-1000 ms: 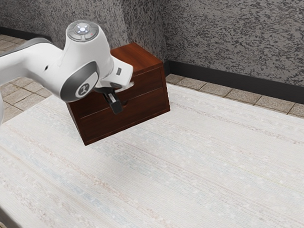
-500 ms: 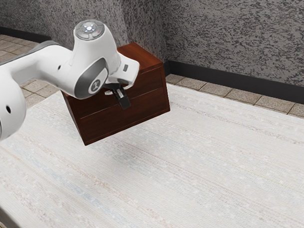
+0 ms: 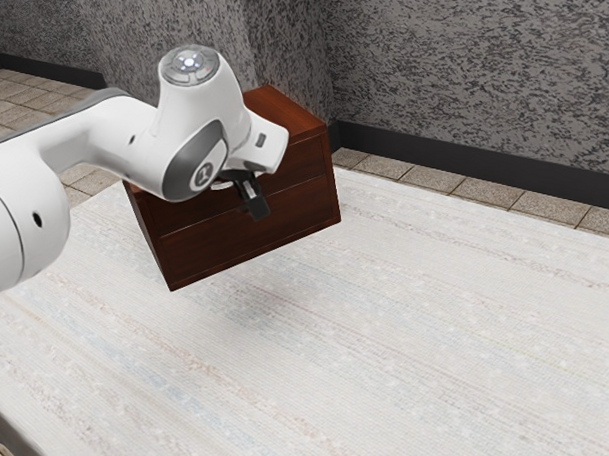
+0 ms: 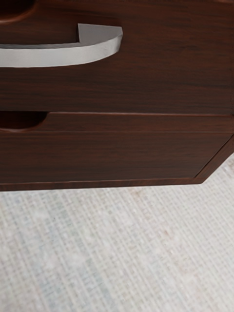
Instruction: Pull the drawer handle with one arm to open the drawer
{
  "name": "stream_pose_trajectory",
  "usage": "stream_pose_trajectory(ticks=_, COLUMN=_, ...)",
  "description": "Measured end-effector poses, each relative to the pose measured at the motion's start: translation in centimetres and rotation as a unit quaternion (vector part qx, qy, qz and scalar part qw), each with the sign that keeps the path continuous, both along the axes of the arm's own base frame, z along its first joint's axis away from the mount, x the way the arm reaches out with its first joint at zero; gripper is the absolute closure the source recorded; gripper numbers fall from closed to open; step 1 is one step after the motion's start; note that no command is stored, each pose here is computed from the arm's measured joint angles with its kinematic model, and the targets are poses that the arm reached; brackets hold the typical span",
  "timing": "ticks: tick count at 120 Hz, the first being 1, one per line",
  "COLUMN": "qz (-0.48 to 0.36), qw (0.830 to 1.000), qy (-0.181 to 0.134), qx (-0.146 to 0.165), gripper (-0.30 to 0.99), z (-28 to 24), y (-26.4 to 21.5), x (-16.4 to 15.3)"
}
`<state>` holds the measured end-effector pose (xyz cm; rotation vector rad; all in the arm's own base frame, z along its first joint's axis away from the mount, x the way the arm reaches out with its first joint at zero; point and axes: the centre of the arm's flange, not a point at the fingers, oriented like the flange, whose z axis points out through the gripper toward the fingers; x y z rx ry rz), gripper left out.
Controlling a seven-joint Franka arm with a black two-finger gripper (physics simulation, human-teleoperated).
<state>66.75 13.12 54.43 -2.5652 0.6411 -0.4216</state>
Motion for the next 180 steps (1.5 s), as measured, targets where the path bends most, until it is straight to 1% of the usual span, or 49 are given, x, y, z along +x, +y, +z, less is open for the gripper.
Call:
stream_pose_trajectory(ticks=33, qz=-0.009, qw=1.000, qy=0.001, qx=-0.003, gripper=0.00, z=-0.58, y=-0.26, x=0.95)
stream_pose_trajectory(ticks=65, qz=-0.017, qw=1.000, qy=0.002, qx=-0.002, gripper=0.00, z=-0.47, y=-0.22, x=0.97)
stream_pose_trajectory(ticks=86, qz=-0.020, qw=1.000, qy=0.001, qx=-0.010, gripper=0.00, z=-0.37, y=-0.13, x=0.90)
stream_pose_trajectory(ticks=122, qz=-0.028, qw=1.000, qy=-0.001, qx=-0.011, gripper=0.00, z=0.13, y=-0.02, x=0.73)
stream_pose_trajectory(ticks=180, qz=-0.034, qw=0.999, qy=0.005, qx=-0.013, gripper=0.00, z=-0.26, y=0.11, x=0.63)
